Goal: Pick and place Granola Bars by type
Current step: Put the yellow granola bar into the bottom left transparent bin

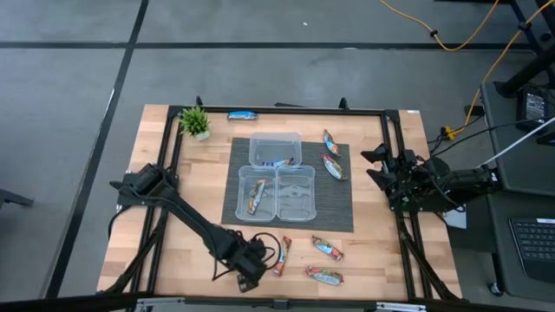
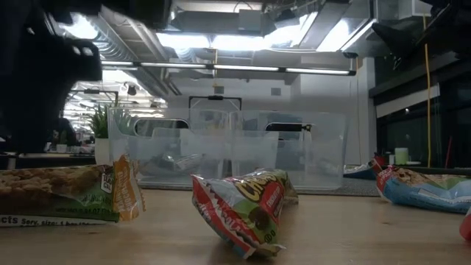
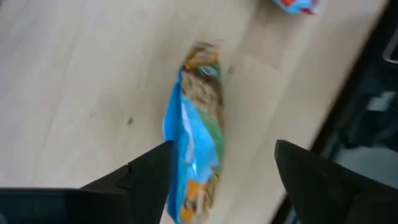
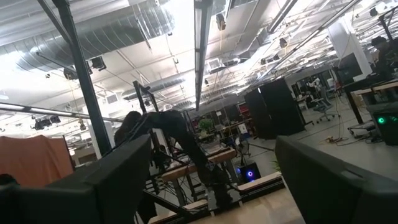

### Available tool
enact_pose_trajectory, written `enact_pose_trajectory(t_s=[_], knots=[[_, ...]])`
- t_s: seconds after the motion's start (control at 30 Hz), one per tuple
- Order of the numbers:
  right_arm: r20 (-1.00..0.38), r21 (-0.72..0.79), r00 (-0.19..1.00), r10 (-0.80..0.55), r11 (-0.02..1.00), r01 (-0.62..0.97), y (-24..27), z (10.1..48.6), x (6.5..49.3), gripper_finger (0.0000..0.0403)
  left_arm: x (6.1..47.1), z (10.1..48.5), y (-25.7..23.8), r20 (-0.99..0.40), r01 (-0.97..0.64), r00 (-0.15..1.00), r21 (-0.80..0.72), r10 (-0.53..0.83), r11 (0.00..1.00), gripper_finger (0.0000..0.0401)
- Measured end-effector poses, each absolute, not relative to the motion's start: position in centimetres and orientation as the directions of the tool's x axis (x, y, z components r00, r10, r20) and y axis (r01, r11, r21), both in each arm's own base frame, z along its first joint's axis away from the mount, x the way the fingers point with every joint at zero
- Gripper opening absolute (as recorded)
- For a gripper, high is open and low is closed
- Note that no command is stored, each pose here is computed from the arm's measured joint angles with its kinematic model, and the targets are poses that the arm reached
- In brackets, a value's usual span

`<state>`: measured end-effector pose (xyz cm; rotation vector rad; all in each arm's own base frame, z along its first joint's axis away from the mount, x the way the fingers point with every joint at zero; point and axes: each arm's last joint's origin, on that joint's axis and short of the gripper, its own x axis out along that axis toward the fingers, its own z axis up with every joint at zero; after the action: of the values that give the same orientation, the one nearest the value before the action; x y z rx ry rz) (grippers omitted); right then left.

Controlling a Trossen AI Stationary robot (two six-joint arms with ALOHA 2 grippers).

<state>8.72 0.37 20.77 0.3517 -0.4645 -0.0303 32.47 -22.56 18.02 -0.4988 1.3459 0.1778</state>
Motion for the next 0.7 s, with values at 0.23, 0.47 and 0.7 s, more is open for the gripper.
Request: enact_pose_trajectory(t_s=[0.23, 0.47, 0.7], knots=[[0.427, 0.339, 0.898, -0.108, 0.939, -0.048, 0.4, 20.7, 8.8, 0.0344, 33.6, 14.9, -21.8, -0.980, -0.445, 0.182, -0.155, -0.081, 0.882, 0.0270], [0.427, 0.341, 0.898, -0.108, 0.939, -0.050, 0.4, 20.7, 8.8, 0.0344, 33.9, 13.1, -21.8, -0.990, -0.432, 0.117, -0.127, -0.084, 0.893, 0.0268], [0.427, 0.341, 0.898, -0.108, 0.939, -0.050, 0.4, 20.7, 8.8, 0.0344, 33.6, 14.1, -21.6, -0.987, -0.475, 0.156, -0.110, -0.040, 0.873, 0.0196]])
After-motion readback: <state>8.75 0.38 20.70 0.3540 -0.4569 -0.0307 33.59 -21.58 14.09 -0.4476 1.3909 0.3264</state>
